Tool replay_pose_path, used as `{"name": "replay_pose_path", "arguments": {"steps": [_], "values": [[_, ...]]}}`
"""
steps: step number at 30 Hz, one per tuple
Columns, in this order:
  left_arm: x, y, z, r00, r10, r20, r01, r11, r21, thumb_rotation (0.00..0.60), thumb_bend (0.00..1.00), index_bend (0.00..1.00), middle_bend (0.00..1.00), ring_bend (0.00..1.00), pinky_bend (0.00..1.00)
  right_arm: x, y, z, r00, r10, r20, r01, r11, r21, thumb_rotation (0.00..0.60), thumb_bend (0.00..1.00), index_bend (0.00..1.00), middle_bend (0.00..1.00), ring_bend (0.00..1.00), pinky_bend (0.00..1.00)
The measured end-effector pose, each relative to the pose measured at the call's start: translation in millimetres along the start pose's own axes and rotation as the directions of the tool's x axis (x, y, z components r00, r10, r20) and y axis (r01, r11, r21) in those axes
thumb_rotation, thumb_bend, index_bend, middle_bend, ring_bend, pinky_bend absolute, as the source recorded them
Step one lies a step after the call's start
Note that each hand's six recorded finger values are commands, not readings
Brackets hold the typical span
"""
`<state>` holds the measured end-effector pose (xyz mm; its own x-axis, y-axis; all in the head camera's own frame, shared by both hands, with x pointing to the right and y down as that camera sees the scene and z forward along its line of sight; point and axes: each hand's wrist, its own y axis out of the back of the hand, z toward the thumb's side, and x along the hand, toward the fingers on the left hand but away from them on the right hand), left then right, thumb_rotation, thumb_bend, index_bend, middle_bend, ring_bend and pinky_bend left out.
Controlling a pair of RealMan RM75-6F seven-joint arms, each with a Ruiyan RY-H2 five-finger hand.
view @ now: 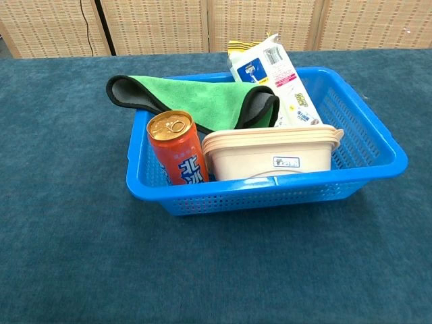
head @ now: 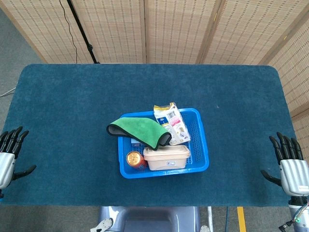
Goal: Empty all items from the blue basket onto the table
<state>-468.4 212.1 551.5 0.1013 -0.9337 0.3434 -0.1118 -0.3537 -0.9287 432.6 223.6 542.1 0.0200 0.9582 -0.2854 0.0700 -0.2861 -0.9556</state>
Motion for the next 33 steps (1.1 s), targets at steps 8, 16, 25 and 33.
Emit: {"name": "replay_pose_path", "arguments": {"steps": [8, 16, 25, 33], "values": [[0, -2, 2, 1.0, -0.016, 0.013, 0.016, 1.0, -0.004, 0.6, 0.01, 0.0, 0.0, 0.0, 0.0, 1, -1, 0, 1.0, 0.014, -0.001, -0.014, 1.0, -0.006, 0.6, 0.0, 0.0, 0.0, 0.0, 0.0], [8, -5, 43, 0.974, -0.071, 0.217, 0.101, 0.986, -0.13, 0.6, 0.01, 0.0, 0.0, 0.0, 0.0, -1, -1, 1, 0.999, 0.032, 0.006, -0.032, 0.999, -0.011, 0.6, 0.0, 0.0, 0.0, 0.0, 0.0], [35, -13, 151, 0.799, -0.194, 0.569, 0.344, 0.924, -0.168, 0.6, 0.01, 0.0, 0.0, 0.0, 0.0, -2, 1, -3, 0.999, 0.034, 0.027, -0.033, 0.999, -0.019, 0.6, 0.0, 0.0, 0.0, 0.0, 0.0], [58, -26, 211, 0.721, -0.294, 0.627, 0.42, 0.905, -0.058, 0.6, 0.01, 0.0, 0.0, 0.0, 0.0, -3, 5, -6, 0.999, 0.032, 0.038, -0.031, 0.999, -0.029, 0.6, 0.0, 0.0, 0.0, 0.0, 0.0]]}}
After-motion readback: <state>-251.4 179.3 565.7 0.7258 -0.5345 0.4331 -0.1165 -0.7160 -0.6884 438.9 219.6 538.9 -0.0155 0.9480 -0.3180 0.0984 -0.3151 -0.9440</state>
